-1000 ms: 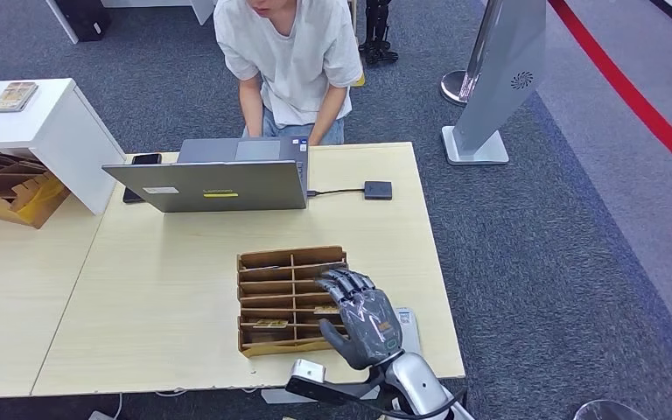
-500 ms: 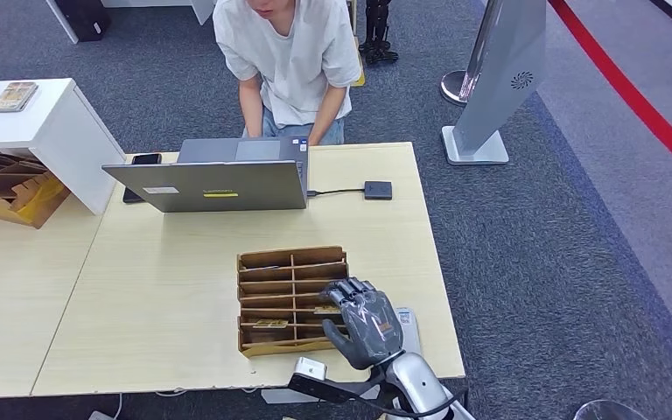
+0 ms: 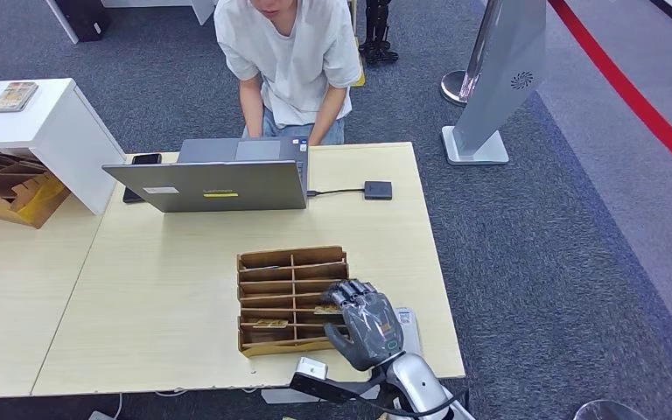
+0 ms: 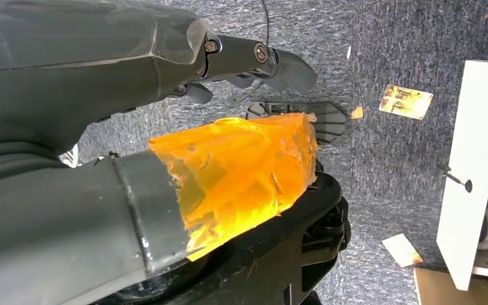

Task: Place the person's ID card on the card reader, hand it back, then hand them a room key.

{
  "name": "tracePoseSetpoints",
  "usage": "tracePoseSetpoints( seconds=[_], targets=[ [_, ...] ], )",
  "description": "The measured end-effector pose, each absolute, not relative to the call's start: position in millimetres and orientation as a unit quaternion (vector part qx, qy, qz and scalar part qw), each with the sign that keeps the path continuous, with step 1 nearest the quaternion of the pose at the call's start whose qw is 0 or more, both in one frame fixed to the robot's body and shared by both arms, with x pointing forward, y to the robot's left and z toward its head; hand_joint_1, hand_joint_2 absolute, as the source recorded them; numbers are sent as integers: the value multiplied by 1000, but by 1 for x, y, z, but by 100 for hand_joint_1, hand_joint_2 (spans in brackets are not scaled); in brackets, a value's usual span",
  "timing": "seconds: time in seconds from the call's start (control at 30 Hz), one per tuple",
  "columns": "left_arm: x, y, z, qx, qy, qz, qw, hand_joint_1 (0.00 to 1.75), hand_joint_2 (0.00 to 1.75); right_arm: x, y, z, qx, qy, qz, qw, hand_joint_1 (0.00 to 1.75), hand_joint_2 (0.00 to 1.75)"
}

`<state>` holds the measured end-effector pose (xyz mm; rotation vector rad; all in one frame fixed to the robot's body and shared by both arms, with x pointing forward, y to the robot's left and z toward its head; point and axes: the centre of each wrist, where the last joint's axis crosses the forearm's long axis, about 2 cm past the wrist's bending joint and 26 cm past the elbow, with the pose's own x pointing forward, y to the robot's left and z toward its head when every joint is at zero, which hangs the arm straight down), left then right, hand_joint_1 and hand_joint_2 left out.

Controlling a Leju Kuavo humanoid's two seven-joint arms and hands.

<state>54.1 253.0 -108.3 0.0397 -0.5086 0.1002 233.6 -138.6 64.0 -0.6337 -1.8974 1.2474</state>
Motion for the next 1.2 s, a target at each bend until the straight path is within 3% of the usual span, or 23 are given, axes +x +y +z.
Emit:
tracePoseSetpoints(
  seconds=[0.23,0.5,0.67,0.83,1.2],
  targets=[
    [54,253,-108,19,-251,48,967,0,0,235,-139,64,-250,-743,489,382,38,175],
    [54,253,-108,19,-251,48,967,0,0,236,-139,64,-250,-743,489,382,45,175],
    [54,253,-108,18,-251,47,967,0,0,236,-140,64,-250,-742,490,383,62,175],
    [54,253,-108,18,-251,47,967,0,0,236,-141,61,-250,-738,493,386,53,175],
    [55,253,-108,17,-251,47,967,0,0,237,-142,58,-249,-733,498,391,62,175]
  ],
)
